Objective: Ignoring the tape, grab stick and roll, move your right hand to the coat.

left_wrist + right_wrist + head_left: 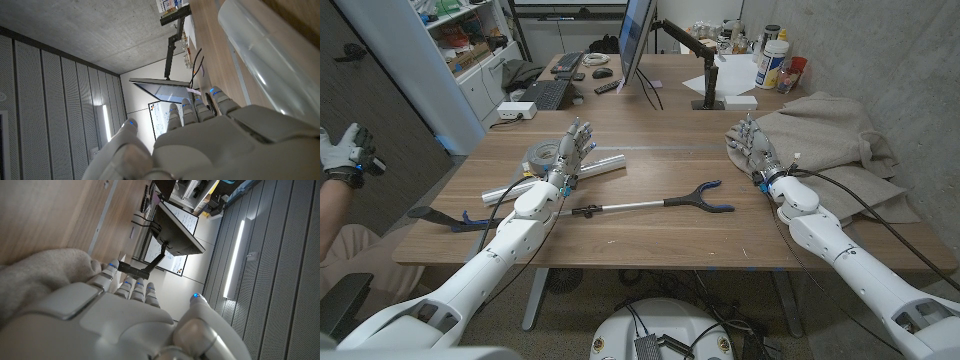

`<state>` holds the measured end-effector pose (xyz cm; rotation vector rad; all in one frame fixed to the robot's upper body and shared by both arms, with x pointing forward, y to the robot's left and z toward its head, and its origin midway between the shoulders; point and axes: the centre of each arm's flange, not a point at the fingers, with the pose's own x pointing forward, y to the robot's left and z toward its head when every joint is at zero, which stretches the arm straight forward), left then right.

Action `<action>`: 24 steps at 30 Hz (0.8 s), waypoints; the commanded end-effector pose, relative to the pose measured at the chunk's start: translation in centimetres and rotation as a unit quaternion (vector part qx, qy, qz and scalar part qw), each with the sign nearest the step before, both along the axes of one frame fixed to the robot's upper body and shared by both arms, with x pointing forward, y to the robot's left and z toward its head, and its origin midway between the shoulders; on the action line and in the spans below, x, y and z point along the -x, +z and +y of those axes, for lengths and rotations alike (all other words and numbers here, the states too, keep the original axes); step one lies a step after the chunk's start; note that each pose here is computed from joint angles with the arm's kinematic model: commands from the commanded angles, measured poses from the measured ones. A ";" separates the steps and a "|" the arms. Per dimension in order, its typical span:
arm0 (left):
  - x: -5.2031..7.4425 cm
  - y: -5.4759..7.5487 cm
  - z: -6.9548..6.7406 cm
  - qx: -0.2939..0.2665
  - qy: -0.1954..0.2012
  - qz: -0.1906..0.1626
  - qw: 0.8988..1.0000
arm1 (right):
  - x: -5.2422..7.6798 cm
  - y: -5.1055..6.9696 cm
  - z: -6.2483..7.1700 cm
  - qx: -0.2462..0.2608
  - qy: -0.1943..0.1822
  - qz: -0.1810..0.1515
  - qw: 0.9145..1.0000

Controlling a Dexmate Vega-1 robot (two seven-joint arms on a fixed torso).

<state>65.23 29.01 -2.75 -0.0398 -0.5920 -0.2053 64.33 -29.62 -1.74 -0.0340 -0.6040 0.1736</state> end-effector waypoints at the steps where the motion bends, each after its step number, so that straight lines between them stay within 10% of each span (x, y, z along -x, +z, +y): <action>1: -0.1 0.1 -0.1 -0.001 0.000 -0.001 1.000 | 0.7 0.8 -0.3 0.021 -0.013 -0.004 1.000; 24: 0.0 0.1 0.0 -0.001 0.000 -0.003 1.000 | 1.4 1.3 -0.1 0.064 -0.035 -0.010 0.997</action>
